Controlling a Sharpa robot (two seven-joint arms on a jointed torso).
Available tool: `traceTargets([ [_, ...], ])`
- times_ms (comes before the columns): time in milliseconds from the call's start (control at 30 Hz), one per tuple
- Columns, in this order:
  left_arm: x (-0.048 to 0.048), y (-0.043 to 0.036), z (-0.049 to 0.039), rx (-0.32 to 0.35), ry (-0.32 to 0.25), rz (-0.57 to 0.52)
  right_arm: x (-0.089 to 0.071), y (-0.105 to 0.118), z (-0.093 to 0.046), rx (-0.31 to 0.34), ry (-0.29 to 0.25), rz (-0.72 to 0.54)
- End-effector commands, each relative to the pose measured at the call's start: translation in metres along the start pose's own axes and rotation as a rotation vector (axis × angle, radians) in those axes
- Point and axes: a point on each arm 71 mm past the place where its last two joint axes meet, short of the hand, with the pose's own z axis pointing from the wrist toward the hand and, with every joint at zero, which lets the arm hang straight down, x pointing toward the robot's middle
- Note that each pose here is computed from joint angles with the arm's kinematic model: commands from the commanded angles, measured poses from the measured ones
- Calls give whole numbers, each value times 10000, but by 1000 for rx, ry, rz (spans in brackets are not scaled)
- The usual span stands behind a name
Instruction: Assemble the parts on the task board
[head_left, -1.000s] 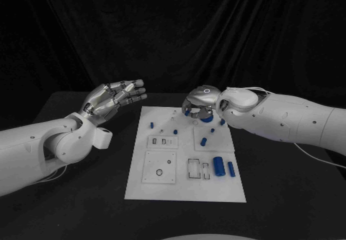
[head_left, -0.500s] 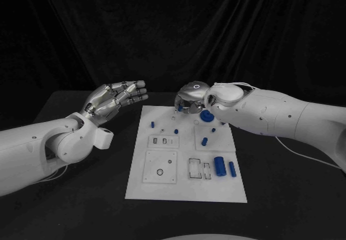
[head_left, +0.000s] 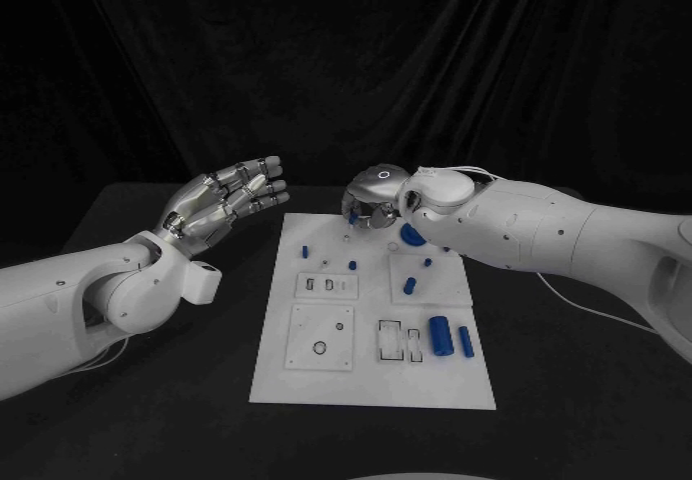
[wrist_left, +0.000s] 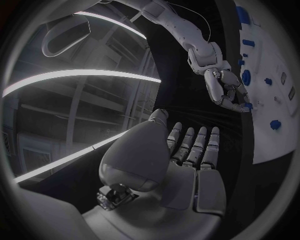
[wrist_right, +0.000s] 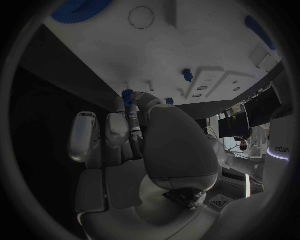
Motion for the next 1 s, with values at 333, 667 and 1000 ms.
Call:
traceTargets([
  [333, 4, -20, 18, 14, -2, 4, 28, -5, 22, 23, 14, 28],
  [667, 11, -17, 20, 10, 4, 0, 51, -12, 20, 32, 29, 32],
  [1000, 4, -17, 13, 7, 4, -1, 66, -53, -6, 43, 37, 33],
])
